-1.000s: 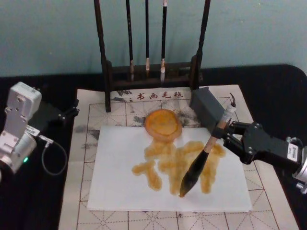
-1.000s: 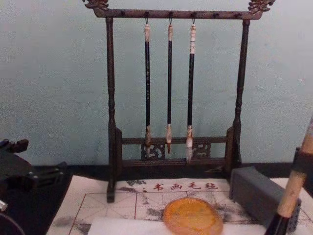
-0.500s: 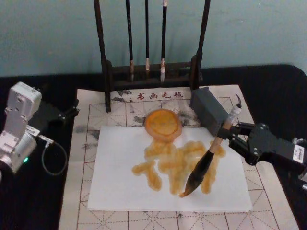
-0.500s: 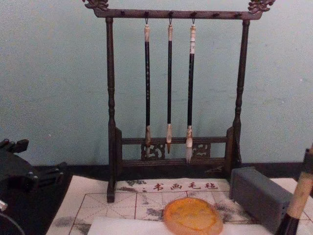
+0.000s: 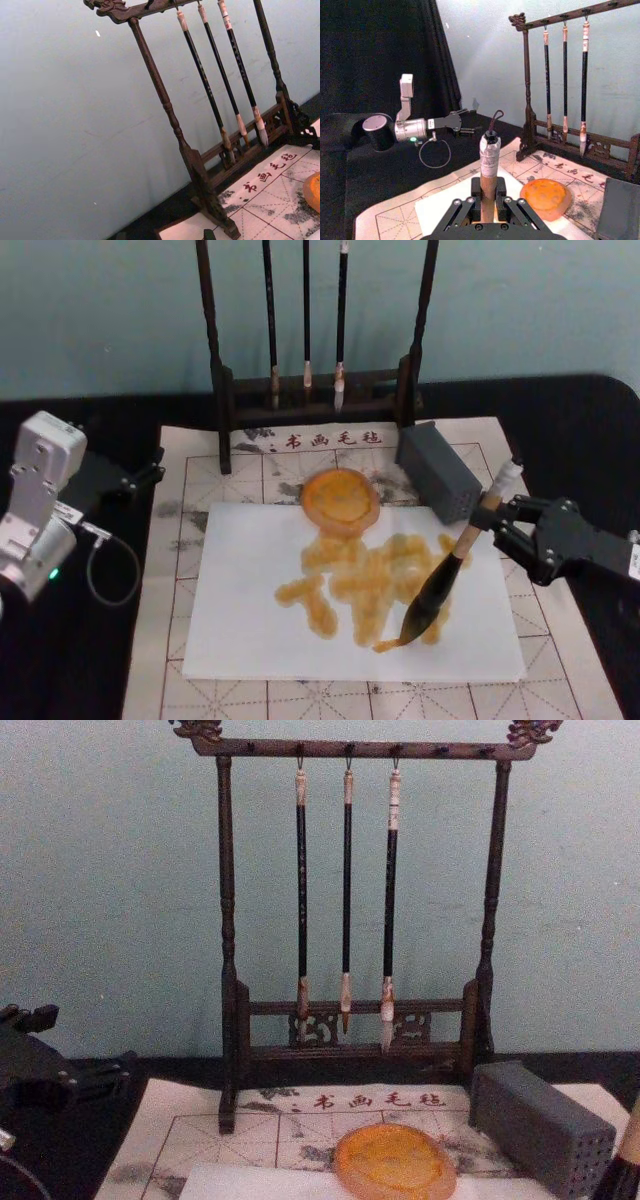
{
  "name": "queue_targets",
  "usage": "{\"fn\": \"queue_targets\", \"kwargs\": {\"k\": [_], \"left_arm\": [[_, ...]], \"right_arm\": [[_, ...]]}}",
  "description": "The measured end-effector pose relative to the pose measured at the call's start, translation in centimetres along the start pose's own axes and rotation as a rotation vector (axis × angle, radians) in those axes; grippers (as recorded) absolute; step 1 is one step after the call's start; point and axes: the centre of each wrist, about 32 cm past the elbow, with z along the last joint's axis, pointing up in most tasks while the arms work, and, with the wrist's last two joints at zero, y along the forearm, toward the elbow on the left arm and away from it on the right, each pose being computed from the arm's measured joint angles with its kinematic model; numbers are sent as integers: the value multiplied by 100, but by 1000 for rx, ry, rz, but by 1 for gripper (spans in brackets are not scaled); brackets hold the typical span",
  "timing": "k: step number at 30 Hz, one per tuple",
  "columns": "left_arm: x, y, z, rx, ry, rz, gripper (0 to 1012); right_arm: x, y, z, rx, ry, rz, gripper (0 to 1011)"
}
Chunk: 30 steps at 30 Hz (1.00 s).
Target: Pick up the brush from the inkstone, write on the paper, then place the brush back to its original position.
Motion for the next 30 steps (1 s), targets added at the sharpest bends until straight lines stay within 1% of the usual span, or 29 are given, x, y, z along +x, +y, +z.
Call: {"fn": "queue_targets", "kwargs": {"k": [13, 21, 26, 30], "left_arm": [[0, 0, 0, 0, 0, 0, 1001], [0, 0, 0, 0, 0, 0, 1001], [0, 0, 0, 0, 0, 0, 1001], [0, 0, 0, 0, 0, 0, 1001]], "right_arm": [[-34, -115, 41, 0, -15, -25, 192], [-49, -149, 65, 6, -20, -32, 192], [-39, -136, 94, 25, -20, -33, 192], [-5, -84, 138, 58, -22, -32, 192]]}}
